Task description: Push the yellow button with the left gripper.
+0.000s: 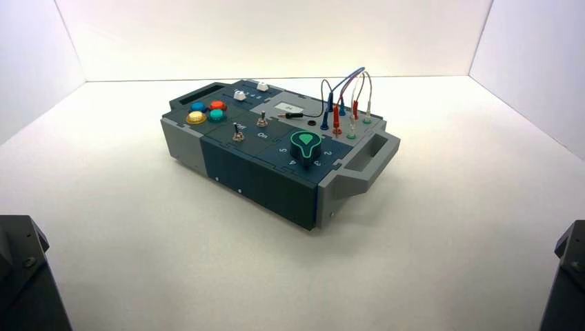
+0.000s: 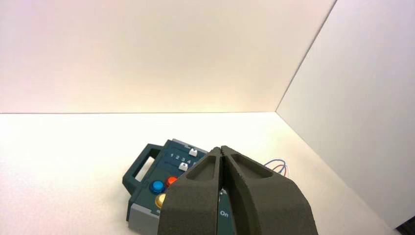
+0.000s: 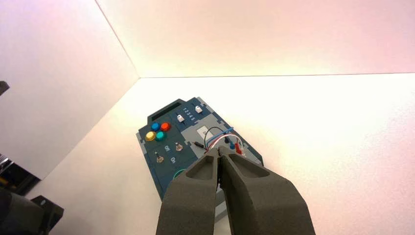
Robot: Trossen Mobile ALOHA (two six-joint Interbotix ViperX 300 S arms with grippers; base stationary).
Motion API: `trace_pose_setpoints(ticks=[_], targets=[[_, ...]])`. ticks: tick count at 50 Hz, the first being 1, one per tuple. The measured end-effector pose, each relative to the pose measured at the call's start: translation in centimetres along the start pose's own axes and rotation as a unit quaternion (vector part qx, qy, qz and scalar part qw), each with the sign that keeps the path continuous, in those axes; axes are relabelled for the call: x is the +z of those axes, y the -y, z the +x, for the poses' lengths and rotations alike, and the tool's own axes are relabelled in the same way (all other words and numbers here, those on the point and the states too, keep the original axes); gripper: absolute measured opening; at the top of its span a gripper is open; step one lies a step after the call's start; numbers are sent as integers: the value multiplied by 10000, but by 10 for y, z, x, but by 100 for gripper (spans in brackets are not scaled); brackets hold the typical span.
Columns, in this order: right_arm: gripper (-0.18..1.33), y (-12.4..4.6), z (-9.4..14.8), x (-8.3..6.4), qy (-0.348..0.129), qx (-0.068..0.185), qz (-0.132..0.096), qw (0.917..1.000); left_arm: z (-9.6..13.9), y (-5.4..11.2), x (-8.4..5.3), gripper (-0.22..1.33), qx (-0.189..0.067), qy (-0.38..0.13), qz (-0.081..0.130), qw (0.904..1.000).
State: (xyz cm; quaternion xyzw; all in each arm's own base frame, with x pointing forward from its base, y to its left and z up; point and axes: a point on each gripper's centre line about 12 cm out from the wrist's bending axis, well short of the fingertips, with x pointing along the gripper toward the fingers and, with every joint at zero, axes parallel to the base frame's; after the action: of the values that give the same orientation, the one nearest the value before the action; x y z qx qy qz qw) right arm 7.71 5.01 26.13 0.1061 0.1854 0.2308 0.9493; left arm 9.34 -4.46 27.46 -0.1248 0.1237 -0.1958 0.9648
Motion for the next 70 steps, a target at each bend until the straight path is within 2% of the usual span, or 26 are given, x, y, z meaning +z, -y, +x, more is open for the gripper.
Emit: trace_pose_setpoints(ticks=[39,52,70], targets=[[-14,0,0,0,0,0,8,10000,2,0,-1,-17,9,-74,-30,10000],[-14,0,0,0,0,0,0,10000,27,-7,-13,-17,218,-812,-130,9964],[-14,0,1,0,-29,-7,7,10000,36,-9,-17,-17,301,-1103,-170,9933]])
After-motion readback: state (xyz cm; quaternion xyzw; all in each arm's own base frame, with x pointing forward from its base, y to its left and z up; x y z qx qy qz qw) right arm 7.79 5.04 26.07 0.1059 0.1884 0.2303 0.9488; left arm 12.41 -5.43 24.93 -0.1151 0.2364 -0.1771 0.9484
